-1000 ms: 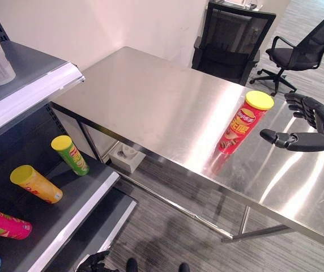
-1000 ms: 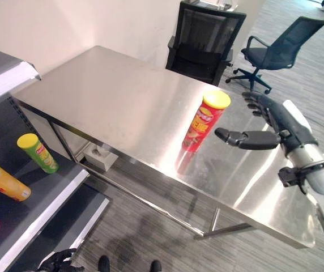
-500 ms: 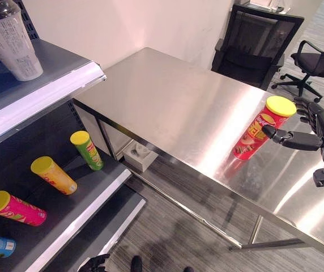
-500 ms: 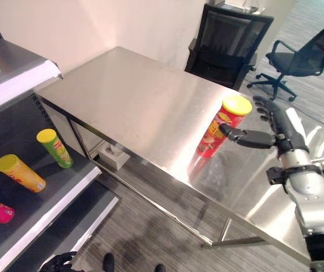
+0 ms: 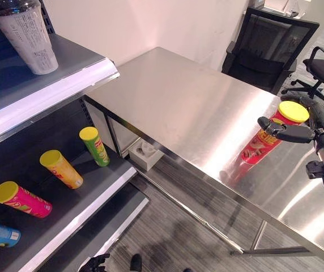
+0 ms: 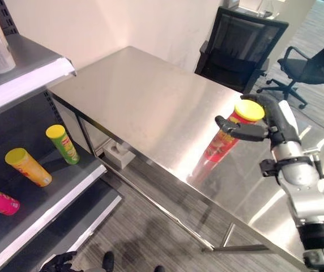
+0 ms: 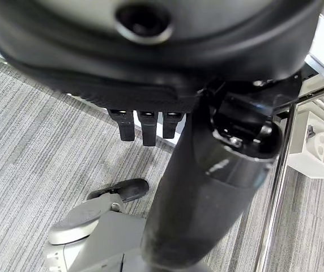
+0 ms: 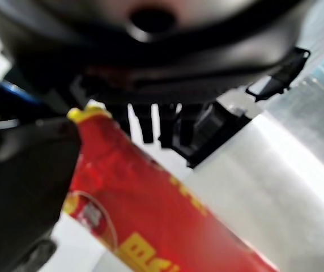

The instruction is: Put the goods on the table back onto the shelves and tidy them up.

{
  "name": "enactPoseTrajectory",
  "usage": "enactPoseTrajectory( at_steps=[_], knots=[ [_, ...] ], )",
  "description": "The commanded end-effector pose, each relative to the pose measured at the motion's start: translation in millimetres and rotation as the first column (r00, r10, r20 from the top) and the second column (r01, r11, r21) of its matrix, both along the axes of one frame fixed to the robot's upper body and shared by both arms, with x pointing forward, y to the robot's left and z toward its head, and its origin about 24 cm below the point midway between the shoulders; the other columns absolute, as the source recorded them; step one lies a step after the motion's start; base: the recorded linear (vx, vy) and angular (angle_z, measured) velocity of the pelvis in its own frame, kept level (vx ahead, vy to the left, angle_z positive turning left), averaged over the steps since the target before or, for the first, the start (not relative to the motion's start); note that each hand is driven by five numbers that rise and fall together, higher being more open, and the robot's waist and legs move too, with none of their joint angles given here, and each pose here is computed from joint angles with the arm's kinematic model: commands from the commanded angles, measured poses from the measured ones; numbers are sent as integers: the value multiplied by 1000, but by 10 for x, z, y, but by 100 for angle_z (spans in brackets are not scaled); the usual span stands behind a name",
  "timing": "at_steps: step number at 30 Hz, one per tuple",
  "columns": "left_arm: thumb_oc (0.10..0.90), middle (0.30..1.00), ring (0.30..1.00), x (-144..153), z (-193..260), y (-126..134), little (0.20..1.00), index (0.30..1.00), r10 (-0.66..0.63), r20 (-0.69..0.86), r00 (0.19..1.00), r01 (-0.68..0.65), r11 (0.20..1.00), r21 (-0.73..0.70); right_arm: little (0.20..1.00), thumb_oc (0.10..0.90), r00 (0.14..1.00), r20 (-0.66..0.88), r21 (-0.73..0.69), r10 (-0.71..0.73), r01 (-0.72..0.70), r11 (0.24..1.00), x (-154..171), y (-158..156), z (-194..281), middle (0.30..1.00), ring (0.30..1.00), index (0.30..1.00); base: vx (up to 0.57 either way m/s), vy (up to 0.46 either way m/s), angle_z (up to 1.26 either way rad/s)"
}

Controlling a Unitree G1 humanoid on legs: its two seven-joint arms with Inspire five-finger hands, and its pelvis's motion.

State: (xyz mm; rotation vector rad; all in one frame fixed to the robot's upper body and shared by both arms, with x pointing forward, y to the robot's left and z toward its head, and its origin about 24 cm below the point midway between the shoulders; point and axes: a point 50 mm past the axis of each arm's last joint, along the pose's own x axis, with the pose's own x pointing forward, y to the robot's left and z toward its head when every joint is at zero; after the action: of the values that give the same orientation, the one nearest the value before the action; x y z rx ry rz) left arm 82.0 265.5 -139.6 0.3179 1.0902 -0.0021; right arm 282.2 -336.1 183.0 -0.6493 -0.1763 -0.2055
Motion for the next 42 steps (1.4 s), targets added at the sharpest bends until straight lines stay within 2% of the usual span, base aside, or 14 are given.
enactPoseTrajectory(
  at_steps=[1,4,10,11,14,19,22,24,32,37,42],
  knots=[
    [800,900,900,219,84,56,900,900,-46,64,997,44,999,20,300,400,966,257,-61,41,-26,998,50,81,672,300,300,300,0,0,0],
    [800,900,900,217,85,62,900,900,-42,64,997,41,999,21,300,400,962,272,-54,39,-25,998,35,76,696,300,300,300,0,0,0],
    [800,900,900,239,115,115,900,900,-5,86,996,2,1000,29,300,400,909,413,4,53,-60,998,-79,133,869,300,300,300,-6,-47,2],
    [800,900,900,225,118,139,900,900,11,85,996,-13,999,29,300,400,869,489,30,80,-108,994,-136,201,974,300,300,300,-44,-93,7],
    [800,900,900,238,127,149,900,900,15,90,996,-18,999,30,300,400,836,541,47,91,-138,989,-188,232,1042,300,300,300,-75,-108,23],
    [800,900,900,302,153,152,900,900,13,109,994,-15,1000,25,300,400,731,671,74,123,-231,970,-314,336,1228,300,300,300,-154,-143,37],
    [800,900,900,372,161,125,900,900,-1,120,993,-2,1000,23,300,400,641,758,43,125,-240,970,-439,376,1431,300,300,300,-307,-101,88],
    [800,900,900,420,171,102,900,900,-23,127,992,20,999,25,300,400,617,778,36,120,-234,972,-491,395,1467,300,300,300,-426,-32,141],
    [800,900,900,454,167,36,900,900,-63,129,990,61,998,19,300,400,659,740,26,132,-224,974,-502,374,1399,300,300,300,-188,114,78],
    [800,900,900,544,219,21,900,900,-112,162,980,108,994,36,300,400,689,711,59,142,-259,964,-376,438,1292,300,300,300,-338,238,33],
    [800,900,900,577,323,237,900,900,-77,191,978,60,994,93,300,400,692,674,25,260,-373,927,-242,726,1227,300,300,300,-348,45,-13]
  ],
)
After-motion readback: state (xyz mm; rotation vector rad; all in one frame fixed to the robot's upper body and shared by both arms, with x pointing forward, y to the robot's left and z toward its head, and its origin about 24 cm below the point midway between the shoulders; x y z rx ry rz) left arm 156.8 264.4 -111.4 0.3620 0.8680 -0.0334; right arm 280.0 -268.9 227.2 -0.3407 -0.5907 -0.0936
